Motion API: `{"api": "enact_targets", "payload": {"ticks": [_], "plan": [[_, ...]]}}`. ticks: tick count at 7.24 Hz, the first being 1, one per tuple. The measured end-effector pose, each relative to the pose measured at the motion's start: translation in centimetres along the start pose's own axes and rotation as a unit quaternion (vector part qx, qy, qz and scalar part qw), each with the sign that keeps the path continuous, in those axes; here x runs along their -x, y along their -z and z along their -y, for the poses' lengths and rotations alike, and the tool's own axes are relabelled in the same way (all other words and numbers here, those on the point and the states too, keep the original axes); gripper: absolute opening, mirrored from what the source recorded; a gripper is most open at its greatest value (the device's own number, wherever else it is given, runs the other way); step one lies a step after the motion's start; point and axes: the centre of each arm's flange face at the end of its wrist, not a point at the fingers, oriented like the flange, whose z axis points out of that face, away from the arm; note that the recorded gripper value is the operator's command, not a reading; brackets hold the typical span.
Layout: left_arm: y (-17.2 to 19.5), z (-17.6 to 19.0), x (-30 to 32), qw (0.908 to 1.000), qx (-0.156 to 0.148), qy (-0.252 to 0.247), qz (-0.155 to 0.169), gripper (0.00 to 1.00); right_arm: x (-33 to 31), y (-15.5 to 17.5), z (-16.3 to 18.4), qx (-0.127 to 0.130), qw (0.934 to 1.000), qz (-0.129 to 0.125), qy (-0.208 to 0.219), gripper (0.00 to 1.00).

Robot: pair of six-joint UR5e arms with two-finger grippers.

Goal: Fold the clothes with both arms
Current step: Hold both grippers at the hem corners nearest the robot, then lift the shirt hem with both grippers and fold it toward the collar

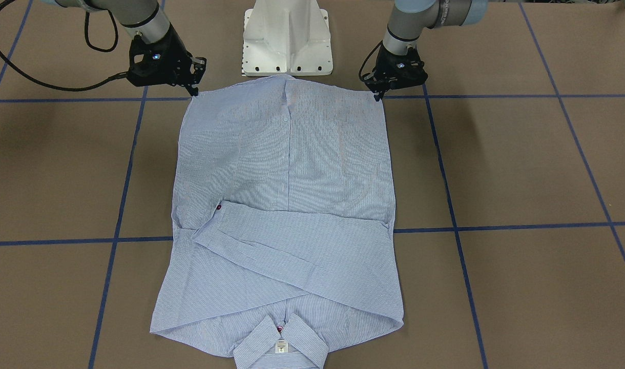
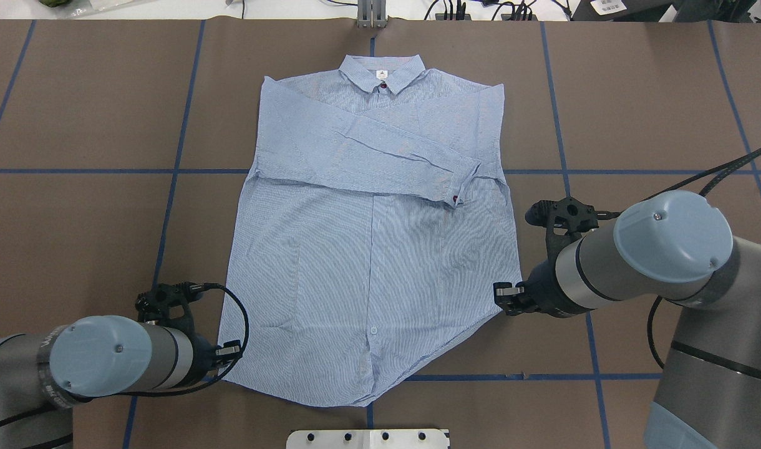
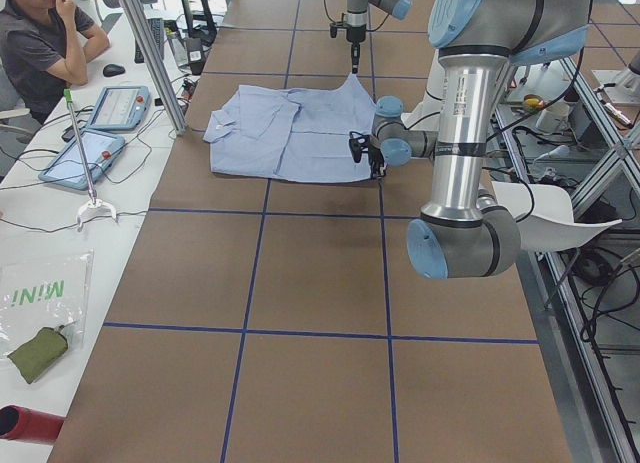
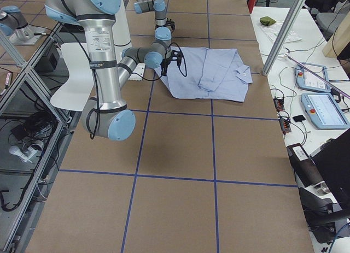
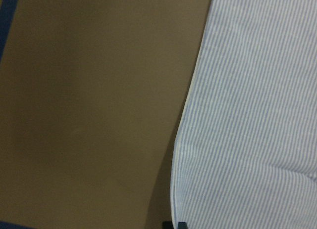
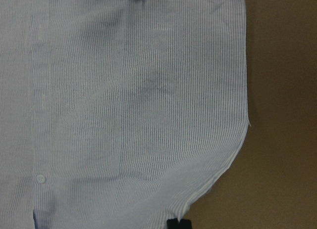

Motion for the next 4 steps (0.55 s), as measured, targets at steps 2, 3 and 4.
{"api": "enact_targets", "payload": {"ticks": [2,3,4], "plan": [[3.0,-0.2,-0.7,1.0,0.0,-0.002,-0.007,0.0,0.2,0.6,-0.2,0.008,0.9999,0.008,0.001,0.0],[3.9,-0.3,-0.9,0.9999,0.0,-0.003,-0.01,0.0,0.2,1.2,-0.2,0.016,0.9998,0.016,0.002,0.0],[4.9,-0.4,-1.0,0.9999,0.001,-0.003,-0.011,0.0,0.1,2.1,-0.1,0.03,0.9992,0.026,0.003,0.0]]}}
